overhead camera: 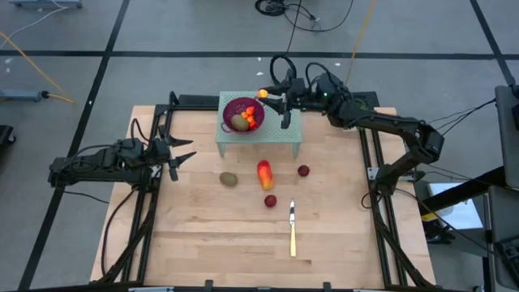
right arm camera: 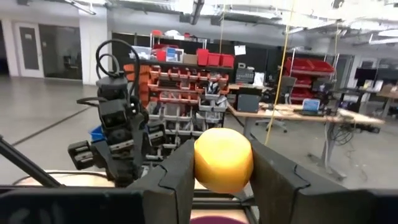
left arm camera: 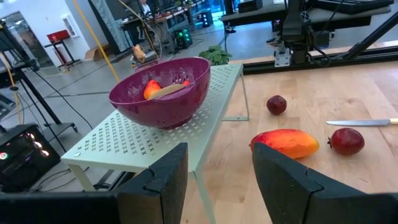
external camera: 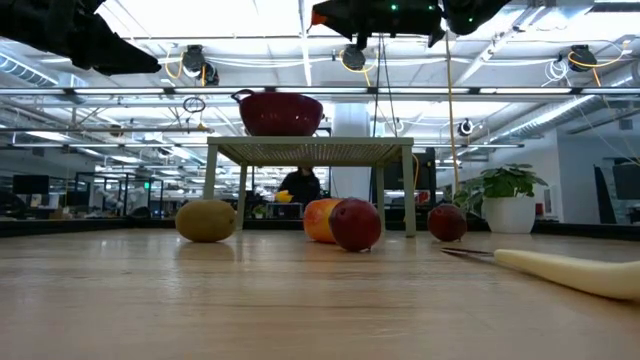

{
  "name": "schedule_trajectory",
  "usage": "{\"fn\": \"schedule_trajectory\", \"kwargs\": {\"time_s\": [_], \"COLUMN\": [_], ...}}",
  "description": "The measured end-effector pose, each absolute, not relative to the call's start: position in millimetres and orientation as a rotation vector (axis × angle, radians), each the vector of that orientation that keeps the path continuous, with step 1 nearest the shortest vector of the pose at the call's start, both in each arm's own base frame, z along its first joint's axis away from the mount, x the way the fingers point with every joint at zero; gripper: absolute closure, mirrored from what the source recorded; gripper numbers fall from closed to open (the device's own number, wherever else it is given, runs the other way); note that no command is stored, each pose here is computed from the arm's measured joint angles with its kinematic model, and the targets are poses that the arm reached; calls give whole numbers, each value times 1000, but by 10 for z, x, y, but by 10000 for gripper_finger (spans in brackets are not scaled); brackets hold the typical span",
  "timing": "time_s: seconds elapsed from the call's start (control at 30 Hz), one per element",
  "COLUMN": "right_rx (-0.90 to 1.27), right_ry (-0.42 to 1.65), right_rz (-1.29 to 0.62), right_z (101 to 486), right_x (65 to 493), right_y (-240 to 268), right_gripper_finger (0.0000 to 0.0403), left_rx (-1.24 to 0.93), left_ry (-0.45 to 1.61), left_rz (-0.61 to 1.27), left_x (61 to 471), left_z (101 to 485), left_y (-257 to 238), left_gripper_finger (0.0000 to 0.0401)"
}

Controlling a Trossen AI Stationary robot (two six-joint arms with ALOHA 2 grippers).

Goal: Pick & Place Fruit
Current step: Put the pear into violet strainer bowl on the shelf

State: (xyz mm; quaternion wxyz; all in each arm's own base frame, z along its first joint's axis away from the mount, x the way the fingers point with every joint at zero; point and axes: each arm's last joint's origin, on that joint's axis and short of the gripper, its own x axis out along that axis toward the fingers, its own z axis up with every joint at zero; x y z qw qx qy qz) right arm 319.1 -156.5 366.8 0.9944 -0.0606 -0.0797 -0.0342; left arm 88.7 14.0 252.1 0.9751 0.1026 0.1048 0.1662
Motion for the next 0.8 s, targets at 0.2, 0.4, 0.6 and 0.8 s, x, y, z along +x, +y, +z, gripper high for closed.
{"fn": "schedule_trajectory", "kwargs": {"time_s": [0.2, 0.4, 0.6, 0.8], "right_rx": [-107, 16, 180, 238], "right_ry": [-139, -23, 71, 149], "right_rz": [-76, -83, -132, -113], "right_z": [3644, 3779, 3842, 3695], "right_x": [3196, 3227, 3371, 3537], "right_y": [-1572, -1596, -1696, -1781], "right_gripper_finger": [282, 282, 282, 282], "left_rx": [206, 204, 199, 196], "left_ry": [211, 210, 208, 208], "left_rz": [336, 336, 336, 336], "left_x": [887, 886, 887, 887], "left_z": [2521, 2522, 2522, 2522], "left_y": [140, 140, 140, 140], "left_gripper_finger": [219, 219, 219, 219]}}
